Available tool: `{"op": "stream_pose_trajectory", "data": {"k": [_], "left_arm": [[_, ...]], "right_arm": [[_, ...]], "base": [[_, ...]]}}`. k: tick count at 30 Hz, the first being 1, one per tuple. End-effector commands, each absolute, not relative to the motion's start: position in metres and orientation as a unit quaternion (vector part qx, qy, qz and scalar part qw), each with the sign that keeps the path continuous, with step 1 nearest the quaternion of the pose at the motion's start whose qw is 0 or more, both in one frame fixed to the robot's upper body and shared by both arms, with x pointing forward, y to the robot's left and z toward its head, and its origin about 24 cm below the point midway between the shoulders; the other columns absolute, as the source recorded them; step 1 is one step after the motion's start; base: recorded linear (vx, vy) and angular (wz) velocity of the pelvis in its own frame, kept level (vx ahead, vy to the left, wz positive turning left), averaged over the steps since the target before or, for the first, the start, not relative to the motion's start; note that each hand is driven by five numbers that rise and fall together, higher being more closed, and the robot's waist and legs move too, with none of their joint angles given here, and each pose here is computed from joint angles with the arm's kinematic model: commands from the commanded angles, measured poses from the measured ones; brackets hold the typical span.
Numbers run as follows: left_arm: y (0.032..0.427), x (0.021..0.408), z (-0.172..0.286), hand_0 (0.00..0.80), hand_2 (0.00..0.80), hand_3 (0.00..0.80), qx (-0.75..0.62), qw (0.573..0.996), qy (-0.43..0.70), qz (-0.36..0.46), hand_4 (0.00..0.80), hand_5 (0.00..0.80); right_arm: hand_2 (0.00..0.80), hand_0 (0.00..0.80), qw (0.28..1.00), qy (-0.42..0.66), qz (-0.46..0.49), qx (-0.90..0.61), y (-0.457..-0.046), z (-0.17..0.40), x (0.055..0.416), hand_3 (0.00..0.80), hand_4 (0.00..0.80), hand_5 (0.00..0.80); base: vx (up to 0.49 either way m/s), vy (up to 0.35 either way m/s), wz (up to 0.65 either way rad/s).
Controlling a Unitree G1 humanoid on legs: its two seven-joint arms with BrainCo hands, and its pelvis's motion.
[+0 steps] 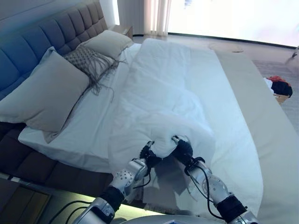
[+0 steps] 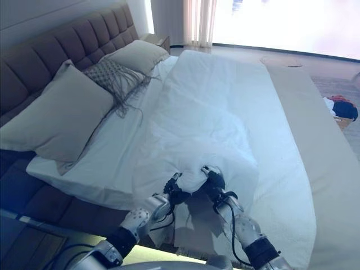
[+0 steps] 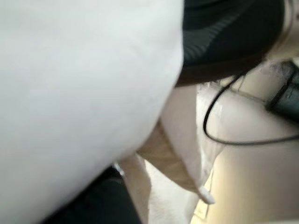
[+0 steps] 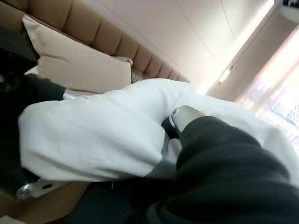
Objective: Make the bed neatly
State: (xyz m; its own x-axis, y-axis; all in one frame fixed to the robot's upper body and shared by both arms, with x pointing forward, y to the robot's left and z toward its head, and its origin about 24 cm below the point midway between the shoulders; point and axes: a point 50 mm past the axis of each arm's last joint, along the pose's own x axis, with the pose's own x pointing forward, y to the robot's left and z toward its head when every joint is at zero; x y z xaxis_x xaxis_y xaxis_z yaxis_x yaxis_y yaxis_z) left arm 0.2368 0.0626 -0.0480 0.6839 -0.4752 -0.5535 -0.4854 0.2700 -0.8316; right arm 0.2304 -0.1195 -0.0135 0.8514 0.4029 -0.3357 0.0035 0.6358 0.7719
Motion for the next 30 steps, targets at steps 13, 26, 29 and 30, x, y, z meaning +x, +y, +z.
{"op": "stream_pose_trajectory", "data": {"k": [13, 26, 29, 30], "left_arm": [[0.282, 0.271, -0.026, 0.800, 0.800, 0.800, -0.510, 0.808, 0.183, 0.232, 0.800, 0.800], [0.312, 0.269, -0.014, 0.800, 0.800, 0.800, -0.520, 0.802, 0.146, 0.255, 0.800, 0.800], [0.310, 0.272, -0.013, 0.800, 0.800, 0.800, -0.525, 0.801, 0.144, 0.250, 0.800, 0.800], [0.307, 0.274, -0.013, 0.800, 0.800, 0.800, -0.526, 0.802, 0.145, 0.246, 0.800, 0.800]], "right_arm": [[0.000, 0.000, 0.845, 0.310, 0.172, 0.399, -0.180, -0.044, 0.171, 0.000, 0.000, 0.000], [0.000, 0.000, 0.842, 0.266, 0.173, 0.436, -0.185, -0.035, 0.178, 0.000, 0.000, 0.000], [0.000, 0.000, 0.834, 0.267, 0.183, 0.446, -0.176, -0.040, 0.173, 0.000, 0.000, 0.000], [0.000, 0.000, 0.832, 0.267, 0.185, 0.450, -0.173, -0.041, 0.171, 0.000, 0.000, 0.000]], "base": [[-0.026, 0.066, -0.03], [-0.001, 0.172, 0.01], [-0.032, 0.080, -0.04], [-0.038, 0.030, 0.00]]}}
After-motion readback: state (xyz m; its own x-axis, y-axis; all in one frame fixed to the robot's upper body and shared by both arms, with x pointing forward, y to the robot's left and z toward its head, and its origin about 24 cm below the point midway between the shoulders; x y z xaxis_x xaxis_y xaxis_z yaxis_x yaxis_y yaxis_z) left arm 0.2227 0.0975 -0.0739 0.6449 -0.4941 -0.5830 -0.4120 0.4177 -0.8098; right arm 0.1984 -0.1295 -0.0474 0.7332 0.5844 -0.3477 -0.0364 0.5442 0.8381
